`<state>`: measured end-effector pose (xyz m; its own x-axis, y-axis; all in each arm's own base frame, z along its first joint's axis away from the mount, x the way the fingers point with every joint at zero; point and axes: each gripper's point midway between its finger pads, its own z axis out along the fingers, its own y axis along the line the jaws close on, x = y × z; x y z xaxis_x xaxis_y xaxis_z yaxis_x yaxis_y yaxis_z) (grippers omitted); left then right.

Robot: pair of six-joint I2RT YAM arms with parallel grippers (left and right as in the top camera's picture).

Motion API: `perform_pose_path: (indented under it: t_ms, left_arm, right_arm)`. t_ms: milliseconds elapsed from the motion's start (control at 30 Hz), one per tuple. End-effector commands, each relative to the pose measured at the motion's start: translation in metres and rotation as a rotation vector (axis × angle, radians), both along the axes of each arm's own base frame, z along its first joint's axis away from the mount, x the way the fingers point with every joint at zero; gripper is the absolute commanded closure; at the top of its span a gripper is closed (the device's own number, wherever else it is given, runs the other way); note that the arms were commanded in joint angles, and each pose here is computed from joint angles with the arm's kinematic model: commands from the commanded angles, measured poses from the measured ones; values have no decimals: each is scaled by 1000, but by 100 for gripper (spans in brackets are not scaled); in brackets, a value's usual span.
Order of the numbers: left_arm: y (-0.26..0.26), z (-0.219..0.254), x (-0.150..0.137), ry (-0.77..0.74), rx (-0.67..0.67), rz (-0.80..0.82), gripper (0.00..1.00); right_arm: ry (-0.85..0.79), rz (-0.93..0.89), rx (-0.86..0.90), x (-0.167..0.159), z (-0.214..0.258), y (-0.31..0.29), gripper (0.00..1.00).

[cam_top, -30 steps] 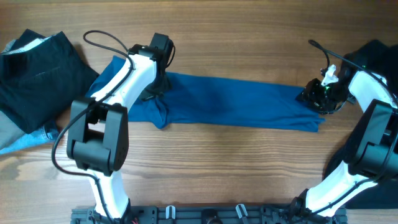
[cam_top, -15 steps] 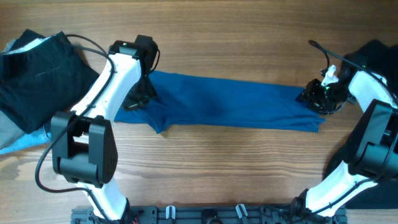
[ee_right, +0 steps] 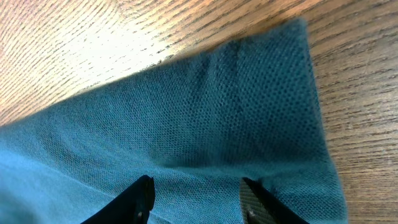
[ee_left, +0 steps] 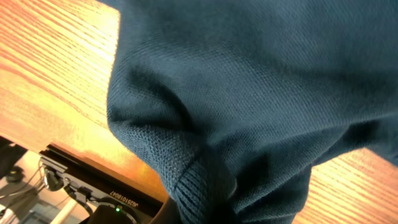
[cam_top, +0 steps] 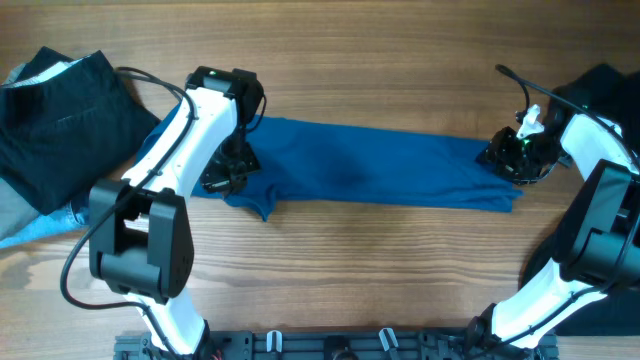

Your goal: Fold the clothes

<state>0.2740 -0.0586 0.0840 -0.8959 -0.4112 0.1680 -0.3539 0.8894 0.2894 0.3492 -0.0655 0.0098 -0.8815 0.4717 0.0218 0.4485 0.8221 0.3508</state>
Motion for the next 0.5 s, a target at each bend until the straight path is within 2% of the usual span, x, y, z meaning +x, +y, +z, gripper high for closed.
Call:
perform_pose_path:
  t_ms: [0, 200, 333, 467]
  left_arm:
    - [-8, 5, -8, 16, -6, -19, 95]
    - [-14, 2, 0, -19, -18, -34, 94]
    - [-24, -2, 37, -167, -74, -29, 96]
    - [-47, 0, 81, -335, -214, -1, 95]
  right_arm:
    - [10, 14, -31, -5, 0, -3, 51]
    - [16, 13, -46, -6, -1, -6, 51]
    - [16, 14, -46, -6, -1, -6, 50]
    - [16, 14, -46, -6, -1, -6, 50]
